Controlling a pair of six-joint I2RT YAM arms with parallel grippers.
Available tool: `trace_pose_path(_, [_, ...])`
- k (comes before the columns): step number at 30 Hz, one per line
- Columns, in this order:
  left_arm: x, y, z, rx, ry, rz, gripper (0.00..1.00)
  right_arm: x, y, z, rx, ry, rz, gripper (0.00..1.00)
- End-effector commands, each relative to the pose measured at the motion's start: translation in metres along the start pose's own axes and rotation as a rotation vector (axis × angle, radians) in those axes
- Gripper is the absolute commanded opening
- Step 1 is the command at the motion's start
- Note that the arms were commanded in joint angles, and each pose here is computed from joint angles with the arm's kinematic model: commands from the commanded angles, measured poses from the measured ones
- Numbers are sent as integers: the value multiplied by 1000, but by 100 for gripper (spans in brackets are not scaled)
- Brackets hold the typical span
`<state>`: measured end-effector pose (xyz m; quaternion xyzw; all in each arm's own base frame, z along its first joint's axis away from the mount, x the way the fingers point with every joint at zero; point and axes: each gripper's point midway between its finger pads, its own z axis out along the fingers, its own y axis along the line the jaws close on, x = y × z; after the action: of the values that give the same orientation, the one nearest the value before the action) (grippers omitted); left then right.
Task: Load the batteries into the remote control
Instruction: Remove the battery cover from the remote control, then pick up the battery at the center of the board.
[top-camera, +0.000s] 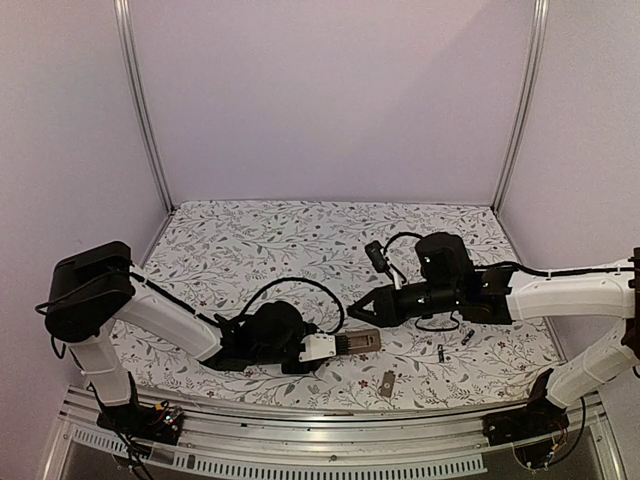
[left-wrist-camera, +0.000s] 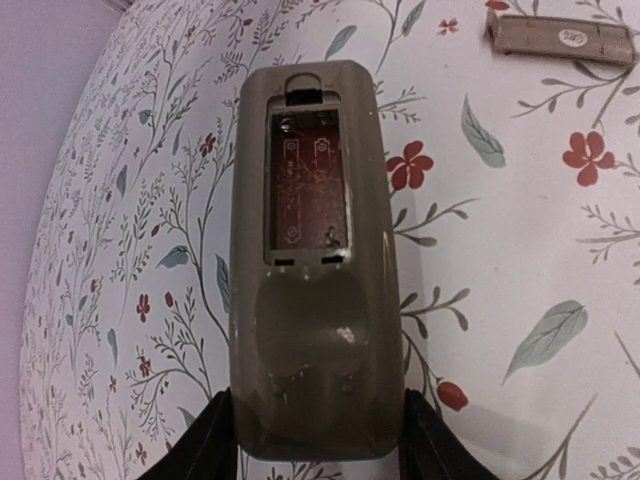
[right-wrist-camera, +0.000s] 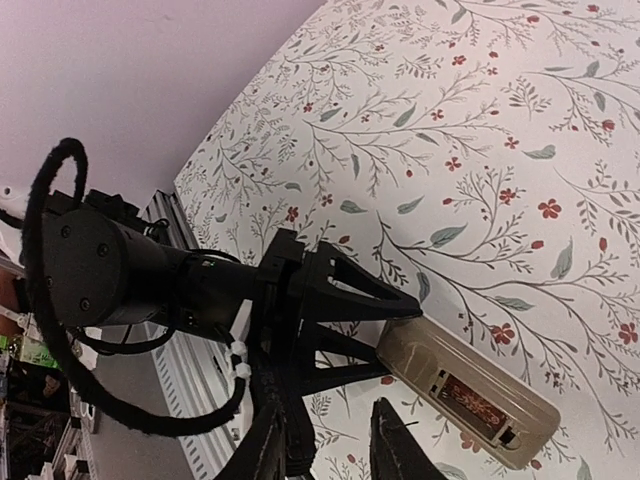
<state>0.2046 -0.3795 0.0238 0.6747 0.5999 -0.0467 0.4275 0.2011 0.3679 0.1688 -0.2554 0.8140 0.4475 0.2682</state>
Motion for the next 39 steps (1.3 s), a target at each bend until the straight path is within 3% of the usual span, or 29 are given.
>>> trace_pose_path(1, [8, -20, 2, 66, 28, 30, 0, 20, -51, -20, 235, 60, 100, 30])
trace_pose_path(10, [18, -12, 7, 44, 86, -8, 0, 52, -113, -56, 552, 128, 287, 47])
trace_pose_path(18, [16, -37, -4, 340, 106, -58, 0, 65, -161, -107, 838, 142, 456, 51])
trace_pose_path(25, [23, -47, -4, 422, 155, -90, 0, 106, -172, -115, 918, 301, 516, 46])
trace_pose_path(39, [24, -49, -3, 411, 159, -72, 0, 137, -195, -109, 939, 421, 523, 29])
